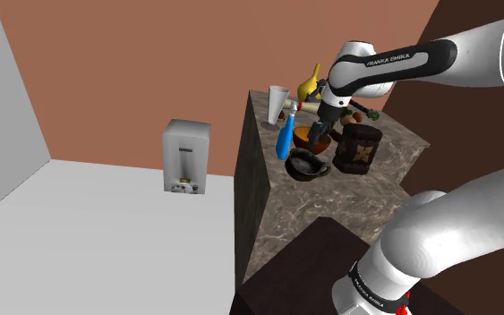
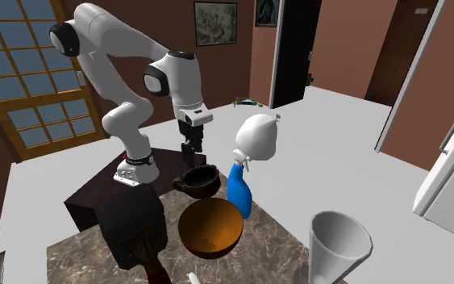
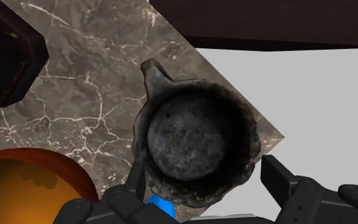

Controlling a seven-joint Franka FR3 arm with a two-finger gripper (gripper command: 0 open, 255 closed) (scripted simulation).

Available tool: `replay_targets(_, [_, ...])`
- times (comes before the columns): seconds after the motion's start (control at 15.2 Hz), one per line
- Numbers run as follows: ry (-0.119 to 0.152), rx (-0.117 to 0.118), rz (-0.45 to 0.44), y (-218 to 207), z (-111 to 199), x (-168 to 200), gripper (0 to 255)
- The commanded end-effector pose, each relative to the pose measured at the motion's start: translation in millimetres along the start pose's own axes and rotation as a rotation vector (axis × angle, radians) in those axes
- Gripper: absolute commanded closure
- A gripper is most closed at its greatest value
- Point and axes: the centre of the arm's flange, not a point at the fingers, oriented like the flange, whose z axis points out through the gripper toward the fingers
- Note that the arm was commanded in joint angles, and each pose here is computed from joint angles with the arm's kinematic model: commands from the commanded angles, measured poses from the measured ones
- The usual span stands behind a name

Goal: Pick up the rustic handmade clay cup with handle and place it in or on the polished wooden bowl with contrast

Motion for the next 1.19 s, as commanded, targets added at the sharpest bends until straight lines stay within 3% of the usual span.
replay_targets(0.0, [-0.004, 0.002, -0.002, 22, 18, 4, 0])
replay_targets(0.26, [-0.014, 0.010, -0.004, 60, 53, 9, 0])
replay_targets(0.73, [-0.014, 0.010, -0.004, 60, 90, 9, 0])
replay_targets(1.12, [-0.014, 0.010, -0.004, 60, 93, 9, 0])
